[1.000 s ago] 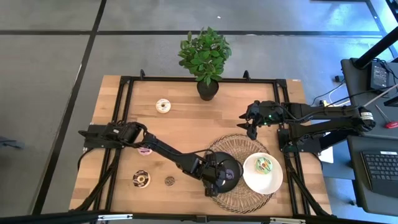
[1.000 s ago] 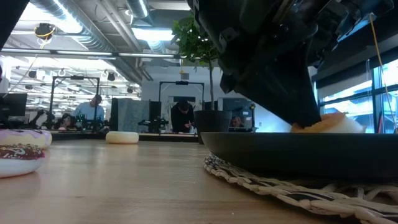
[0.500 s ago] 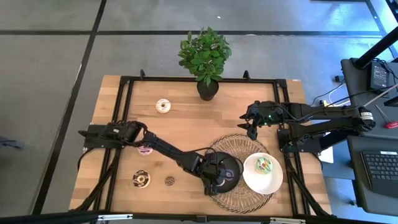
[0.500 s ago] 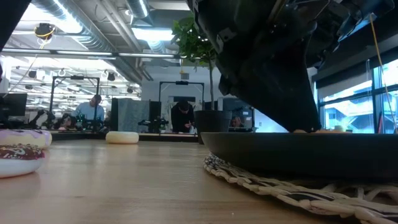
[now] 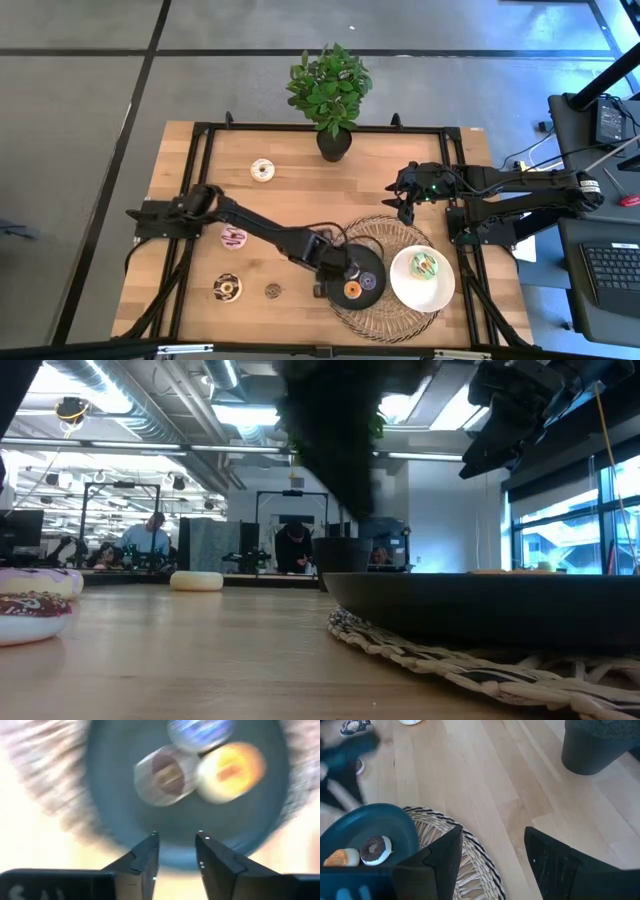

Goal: Pick & Place donuts
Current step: Put the big purple donut on the white plate

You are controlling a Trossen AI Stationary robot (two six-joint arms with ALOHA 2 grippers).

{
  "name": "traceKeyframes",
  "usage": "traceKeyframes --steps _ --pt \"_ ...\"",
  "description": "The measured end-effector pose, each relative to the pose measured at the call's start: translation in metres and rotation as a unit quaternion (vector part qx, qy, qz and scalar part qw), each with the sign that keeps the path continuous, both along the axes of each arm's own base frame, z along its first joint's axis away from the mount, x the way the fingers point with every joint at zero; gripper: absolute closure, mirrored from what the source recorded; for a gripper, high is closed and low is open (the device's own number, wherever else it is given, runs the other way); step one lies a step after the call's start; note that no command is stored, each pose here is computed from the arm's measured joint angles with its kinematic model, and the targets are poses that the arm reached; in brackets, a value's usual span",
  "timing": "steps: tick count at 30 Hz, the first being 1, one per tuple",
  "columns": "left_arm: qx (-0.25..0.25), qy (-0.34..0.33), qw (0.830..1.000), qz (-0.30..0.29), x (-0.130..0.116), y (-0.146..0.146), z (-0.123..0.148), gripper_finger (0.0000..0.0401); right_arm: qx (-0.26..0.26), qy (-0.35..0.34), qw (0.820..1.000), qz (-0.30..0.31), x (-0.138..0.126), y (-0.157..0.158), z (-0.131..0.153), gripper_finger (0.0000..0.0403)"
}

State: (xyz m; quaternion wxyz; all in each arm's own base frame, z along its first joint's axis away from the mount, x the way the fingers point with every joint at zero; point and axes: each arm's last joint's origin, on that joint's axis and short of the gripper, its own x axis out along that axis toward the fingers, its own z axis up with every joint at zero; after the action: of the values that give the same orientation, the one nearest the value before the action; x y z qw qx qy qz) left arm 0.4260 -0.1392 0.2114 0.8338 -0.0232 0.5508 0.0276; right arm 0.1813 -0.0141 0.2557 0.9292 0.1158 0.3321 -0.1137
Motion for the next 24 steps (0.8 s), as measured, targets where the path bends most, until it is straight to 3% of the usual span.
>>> traceKeyframes --steps 5,13,17,21,24 --pt "0.093 0.039 0.991 0.091 -0.040 0.010 0.017 0.0276 0.000 0.000 1.000 0.000 0.000 0.000 0.000 0.0189" --pt "0.062 0.056 0.972 0.218 -0.121 0.041 0.020 0.0279 -0.001 -0.002 1.000 0.001 0.000 0.000 0.000 0.0189" --pt "0.038 0.057 0.944 0.322 -0.171 0.060 0.011 0.0278 -0.001 -0.001 1.000 0.000 0.000 0.000 0.000 0.0189" --pt "0.018 0.047 0.900 0.434 -0.213 0.074 -0.005 0.0279 -0.001 -0.002 1.000 0.001 0.000 0.000 0.000 0.0189" --pt "0.004 0.057 0.875 0.481 -0.236 0.080 -0.020 0.0280 -0.001 -0.005 1.000 0.001 0.001 0.000 0.001 0.0189"
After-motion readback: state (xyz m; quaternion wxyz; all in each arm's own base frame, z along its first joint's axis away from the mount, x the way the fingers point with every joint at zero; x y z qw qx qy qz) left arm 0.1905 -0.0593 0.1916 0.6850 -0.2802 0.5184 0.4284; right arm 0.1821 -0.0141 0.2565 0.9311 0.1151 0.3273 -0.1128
